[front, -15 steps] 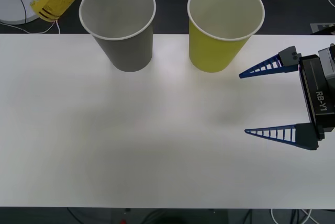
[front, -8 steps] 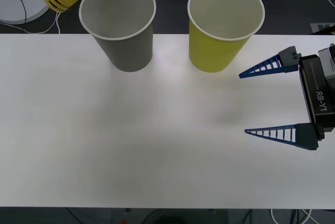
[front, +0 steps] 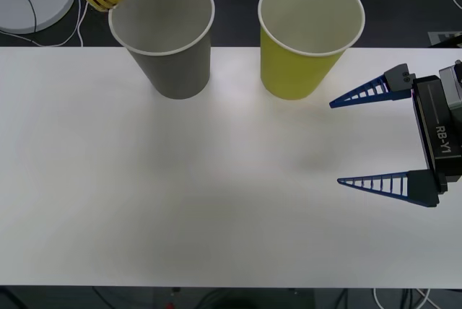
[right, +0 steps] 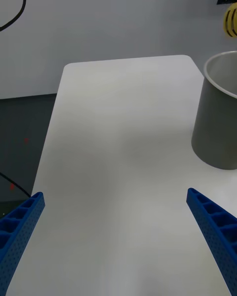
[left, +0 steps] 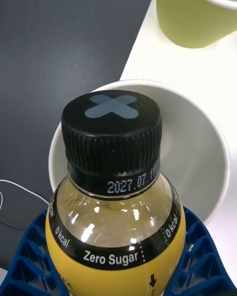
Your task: Put the can into the green bin and the plastic bottle into the gray bin
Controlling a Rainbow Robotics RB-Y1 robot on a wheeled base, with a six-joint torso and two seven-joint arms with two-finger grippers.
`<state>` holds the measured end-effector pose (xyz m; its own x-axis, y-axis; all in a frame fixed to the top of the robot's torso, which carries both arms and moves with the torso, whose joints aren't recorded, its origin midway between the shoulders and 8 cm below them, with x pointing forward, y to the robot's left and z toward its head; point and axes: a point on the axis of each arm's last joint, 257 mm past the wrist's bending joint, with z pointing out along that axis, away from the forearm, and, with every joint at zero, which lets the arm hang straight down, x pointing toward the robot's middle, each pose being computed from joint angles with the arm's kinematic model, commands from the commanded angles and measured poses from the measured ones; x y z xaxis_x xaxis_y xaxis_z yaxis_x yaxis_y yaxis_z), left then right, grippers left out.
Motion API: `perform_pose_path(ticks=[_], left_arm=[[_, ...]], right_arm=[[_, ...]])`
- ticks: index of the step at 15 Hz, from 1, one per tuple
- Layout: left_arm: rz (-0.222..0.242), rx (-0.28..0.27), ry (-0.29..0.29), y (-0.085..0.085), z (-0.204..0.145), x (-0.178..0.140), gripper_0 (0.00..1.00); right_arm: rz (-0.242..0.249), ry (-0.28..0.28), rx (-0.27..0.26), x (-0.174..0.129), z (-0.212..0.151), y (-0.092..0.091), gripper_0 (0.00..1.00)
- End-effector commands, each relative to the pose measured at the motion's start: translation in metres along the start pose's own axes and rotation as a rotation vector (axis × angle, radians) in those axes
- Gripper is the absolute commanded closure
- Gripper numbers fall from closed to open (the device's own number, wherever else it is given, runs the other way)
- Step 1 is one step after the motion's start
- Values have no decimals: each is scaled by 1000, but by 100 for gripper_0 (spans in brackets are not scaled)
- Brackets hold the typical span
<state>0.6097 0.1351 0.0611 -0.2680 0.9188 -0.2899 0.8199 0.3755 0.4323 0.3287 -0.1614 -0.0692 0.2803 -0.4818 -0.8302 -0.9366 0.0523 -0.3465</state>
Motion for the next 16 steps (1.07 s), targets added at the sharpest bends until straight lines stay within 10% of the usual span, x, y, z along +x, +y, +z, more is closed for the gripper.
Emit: perform_pose_path(ticks=[1, 9, 14, 15, 16], left_arm=[[-17, -5, -16, -1, 6, -10, 100], [-173, 17, -60, -8, 15, -27, 100], [-185, 19, -69, -8, 15, -29, 100], [-186, 22, -69, -9, 16, -29, 93], [-189, 24, -71, -9, 16, -29, 44]], right_arm=[[0, 0, 0, 0, 0, 0, 0], [0, 0, 0, 0, 0, 0, 0], [0, 0, 0, 0, 0, 0, 0], [0, 0, 0, 0, 0, 0, 0], [0, 0, 0, 0, 0, 0, 0]])
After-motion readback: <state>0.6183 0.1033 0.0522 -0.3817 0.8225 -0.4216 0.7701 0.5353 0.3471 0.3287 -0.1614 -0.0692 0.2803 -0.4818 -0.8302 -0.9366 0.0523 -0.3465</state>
